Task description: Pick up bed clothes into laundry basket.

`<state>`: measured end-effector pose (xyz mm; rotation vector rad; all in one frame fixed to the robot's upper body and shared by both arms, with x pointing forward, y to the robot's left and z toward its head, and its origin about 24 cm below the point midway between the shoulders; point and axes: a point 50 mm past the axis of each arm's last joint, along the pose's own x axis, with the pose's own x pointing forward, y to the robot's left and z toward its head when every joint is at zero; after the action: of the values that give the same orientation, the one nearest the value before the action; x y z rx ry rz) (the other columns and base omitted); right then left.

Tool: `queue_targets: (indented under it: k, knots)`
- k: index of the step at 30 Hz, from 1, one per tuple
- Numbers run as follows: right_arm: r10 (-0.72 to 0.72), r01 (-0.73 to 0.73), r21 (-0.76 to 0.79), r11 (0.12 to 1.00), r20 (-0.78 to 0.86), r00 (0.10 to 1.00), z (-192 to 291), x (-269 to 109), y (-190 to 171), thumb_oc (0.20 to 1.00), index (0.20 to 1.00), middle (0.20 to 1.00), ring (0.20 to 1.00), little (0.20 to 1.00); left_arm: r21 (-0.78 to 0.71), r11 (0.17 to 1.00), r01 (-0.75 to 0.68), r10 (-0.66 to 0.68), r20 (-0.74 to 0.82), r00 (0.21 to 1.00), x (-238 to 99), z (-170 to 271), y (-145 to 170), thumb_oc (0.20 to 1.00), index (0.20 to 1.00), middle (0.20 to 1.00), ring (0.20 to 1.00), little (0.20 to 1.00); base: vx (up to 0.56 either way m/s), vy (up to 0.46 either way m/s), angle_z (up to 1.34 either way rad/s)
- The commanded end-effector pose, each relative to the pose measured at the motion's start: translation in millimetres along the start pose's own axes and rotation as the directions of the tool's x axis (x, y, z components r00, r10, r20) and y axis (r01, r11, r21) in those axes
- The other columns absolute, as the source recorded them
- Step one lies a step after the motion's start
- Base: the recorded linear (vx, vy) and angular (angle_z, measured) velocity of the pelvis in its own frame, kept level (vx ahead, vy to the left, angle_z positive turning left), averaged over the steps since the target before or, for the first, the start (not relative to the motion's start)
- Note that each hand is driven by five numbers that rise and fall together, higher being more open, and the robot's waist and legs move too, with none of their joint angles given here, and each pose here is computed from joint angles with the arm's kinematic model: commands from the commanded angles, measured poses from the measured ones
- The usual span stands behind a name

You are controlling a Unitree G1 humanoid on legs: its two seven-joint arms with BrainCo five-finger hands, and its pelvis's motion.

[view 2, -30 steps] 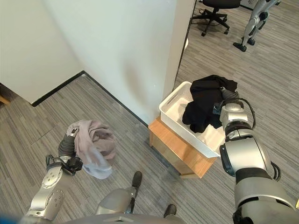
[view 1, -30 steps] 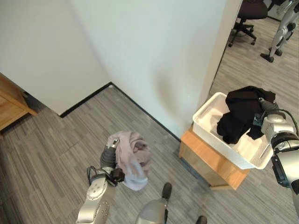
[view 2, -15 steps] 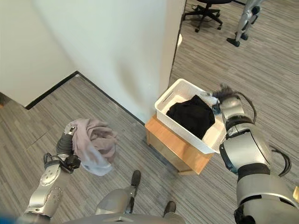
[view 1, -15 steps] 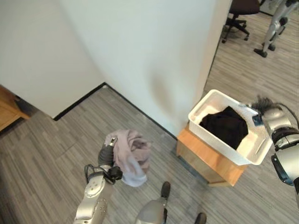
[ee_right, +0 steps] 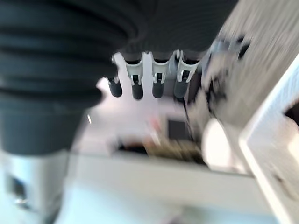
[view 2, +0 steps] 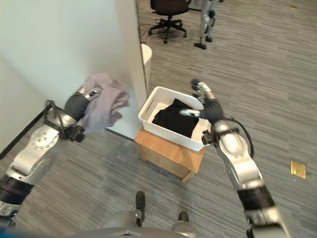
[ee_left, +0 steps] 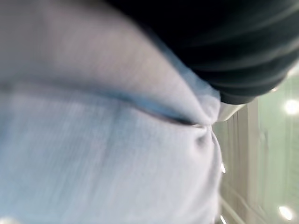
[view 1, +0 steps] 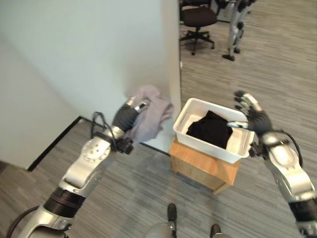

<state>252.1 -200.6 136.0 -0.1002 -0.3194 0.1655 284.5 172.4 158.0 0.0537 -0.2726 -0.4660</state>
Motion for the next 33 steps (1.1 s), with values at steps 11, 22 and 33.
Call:
queue_targets:
  k: [11, 22, 33]
  knots:
    - [0.154, -0.2, 0.385, 0.901, 0.146, 0.977, 11.4, -22.1, 31.3, 1.0, 1.0, 1.0, 1.0, 1.0, 0.128, 0.992, 0.009, -0.024, 0.12, 0.992, 73.6, 42.9, 13.0, 0.2, 0.2, 0.2, 0.2, 0.2, 0.0, -0.009, -0.17]
    - [0.258, -0.269, 0.465, 0.844, 0.089, 0.962, -6.4, -29.4, 59.4, 1.0, 1.0, 1.0, 1.0, 1.0, 0.306, 0.928, -0.211, 0.142, 0.232, 0.962, 129.5, 106.3, 44.6, 0.2, 0.2, 0.2, 0.2, 0.2, -0.03, 0.012, -0.13]
    - [0.249, -0.29, 0.549, 0.784, 0.15, 0.957, -0.7, -28.3, 70.0, 1.0, 1.0, 1.0, 1.0, 1.0, 0.429, 0.81, -0.4, 0.323, 0.244, 0.915, 128.0, 128.3, 88.4, 0.2, 0.2, 0.2, 0.2, 0.2, -0.03, -0.008, -0.18]
